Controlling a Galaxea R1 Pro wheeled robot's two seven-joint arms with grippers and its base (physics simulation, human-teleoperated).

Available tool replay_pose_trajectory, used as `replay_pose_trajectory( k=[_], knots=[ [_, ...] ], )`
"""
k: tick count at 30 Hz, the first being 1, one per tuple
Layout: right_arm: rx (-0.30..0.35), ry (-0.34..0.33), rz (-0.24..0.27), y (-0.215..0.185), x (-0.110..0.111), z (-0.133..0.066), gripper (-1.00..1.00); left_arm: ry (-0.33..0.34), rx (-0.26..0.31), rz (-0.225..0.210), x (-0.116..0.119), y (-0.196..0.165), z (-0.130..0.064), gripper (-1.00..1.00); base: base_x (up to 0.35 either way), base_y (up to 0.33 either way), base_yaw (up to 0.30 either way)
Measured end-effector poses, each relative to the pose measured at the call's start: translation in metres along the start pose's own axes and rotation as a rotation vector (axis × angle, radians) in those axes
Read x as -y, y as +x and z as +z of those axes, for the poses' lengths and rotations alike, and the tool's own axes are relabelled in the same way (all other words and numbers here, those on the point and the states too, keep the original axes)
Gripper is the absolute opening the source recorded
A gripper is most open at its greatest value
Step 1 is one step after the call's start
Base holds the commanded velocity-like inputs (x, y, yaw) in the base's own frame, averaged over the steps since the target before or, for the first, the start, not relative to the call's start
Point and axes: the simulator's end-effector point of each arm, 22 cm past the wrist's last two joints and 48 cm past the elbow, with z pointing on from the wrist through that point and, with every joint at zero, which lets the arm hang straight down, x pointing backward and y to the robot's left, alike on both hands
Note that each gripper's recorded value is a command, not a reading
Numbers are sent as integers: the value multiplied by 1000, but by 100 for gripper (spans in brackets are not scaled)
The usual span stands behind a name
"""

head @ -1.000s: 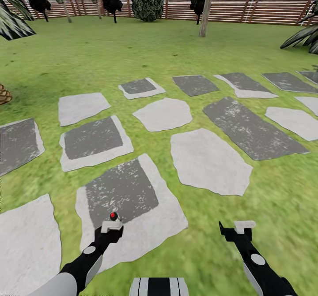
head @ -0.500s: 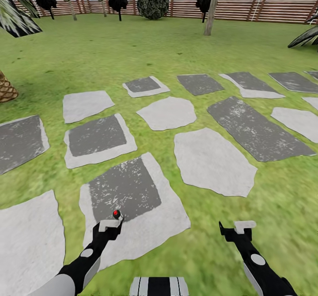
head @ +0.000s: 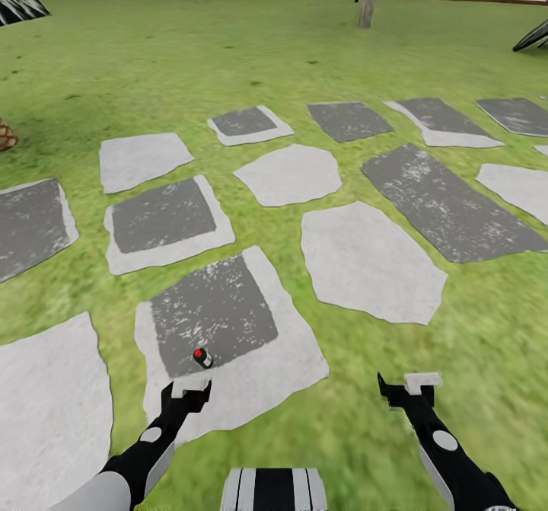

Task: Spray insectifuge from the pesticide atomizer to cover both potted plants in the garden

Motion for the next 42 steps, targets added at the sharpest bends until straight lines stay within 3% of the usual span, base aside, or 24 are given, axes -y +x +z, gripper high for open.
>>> replay_pose_trajectory(
  k=[9,17,33,38,42],
  knots=[
    [173,-4,-3,-86,-4,12,100,2,-34,-4,2,21,5,100,0,0,0],
    [172,26,16,-92,11,12,100,1,-25,-7,2,18,5,100,48,0,0],
    [165,22,17,-88,7,13,100,1,-12,-3,1,16,5,100,80,0,0],
    [152,22,18,-82,7,12,100,1,40,-3,2,6,4,100,145,0,0],
    [151,22,18,-81,7,13,100,-1,41,-5,1,7,4,100,61,0,0]
  ],
)
